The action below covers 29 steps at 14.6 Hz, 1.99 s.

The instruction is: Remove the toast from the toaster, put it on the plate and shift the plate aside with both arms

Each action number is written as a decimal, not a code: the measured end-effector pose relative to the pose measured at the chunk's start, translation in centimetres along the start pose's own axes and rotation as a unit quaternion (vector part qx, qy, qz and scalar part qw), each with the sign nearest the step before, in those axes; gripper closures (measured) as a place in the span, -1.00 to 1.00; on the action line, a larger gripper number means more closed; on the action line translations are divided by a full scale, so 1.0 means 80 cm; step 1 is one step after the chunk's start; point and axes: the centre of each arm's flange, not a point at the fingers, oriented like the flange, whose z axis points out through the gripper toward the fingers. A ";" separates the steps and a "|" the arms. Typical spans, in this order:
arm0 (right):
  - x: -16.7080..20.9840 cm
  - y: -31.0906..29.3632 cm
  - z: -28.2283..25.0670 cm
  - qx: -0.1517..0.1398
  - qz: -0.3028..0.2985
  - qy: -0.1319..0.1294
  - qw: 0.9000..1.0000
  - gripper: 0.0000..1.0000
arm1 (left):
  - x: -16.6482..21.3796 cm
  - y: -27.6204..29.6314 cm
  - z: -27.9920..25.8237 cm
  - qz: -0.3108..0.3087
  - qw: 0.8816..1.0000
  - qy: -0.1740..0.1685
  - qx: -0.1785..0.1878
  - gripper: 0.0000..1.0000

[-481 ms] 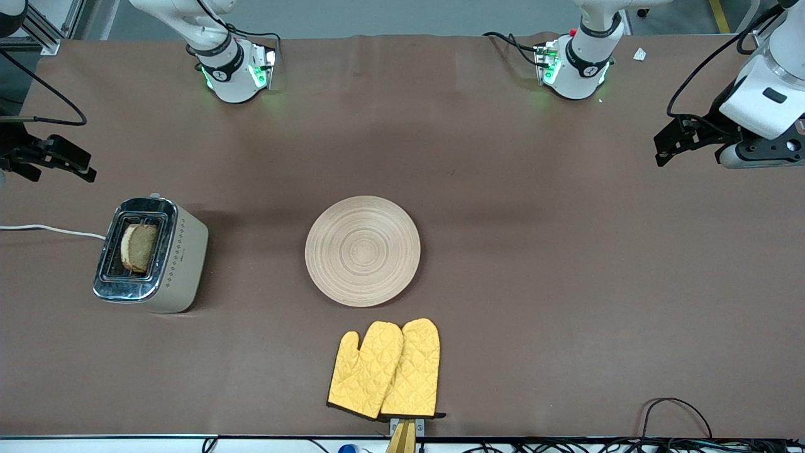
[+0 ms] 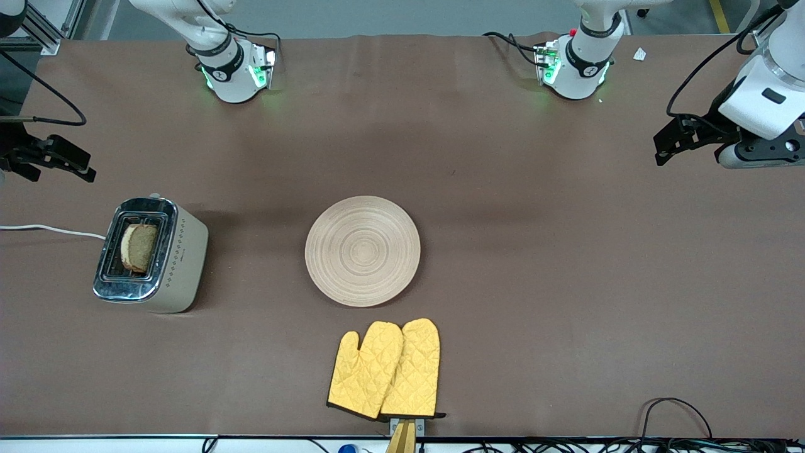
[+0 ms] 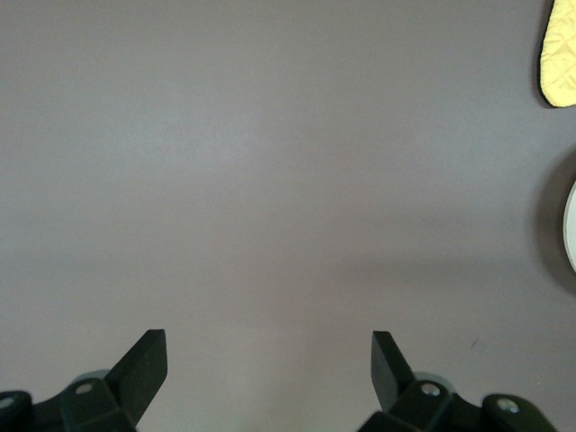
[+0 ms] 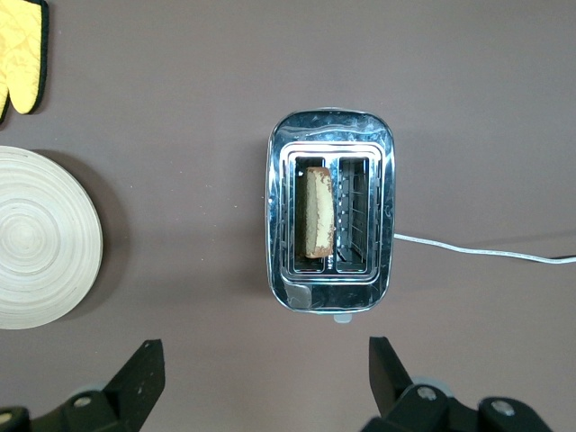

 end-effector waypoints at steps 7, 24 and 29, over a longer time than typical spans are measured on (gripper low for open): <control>0.000 0.026 0.006 0.013 0.017 -0.006 1.000 -1.00 | 0.003 0.002 0.005 0.000 1.000 -0.005 -0.009 -1.00; 0.053 0.040 0.319 0.012 0.018 0.015 1.000 -0.81 | 0.005 0.002 0.007 0.000 1.000 -0.007 -0.010 -1.00; 0.058 0.051 0.309 0.010 0.018 0.023 1.000 0.30 | 0.005 0.002 0.007 0.000 1.000 -0.007 -0.010 -1.00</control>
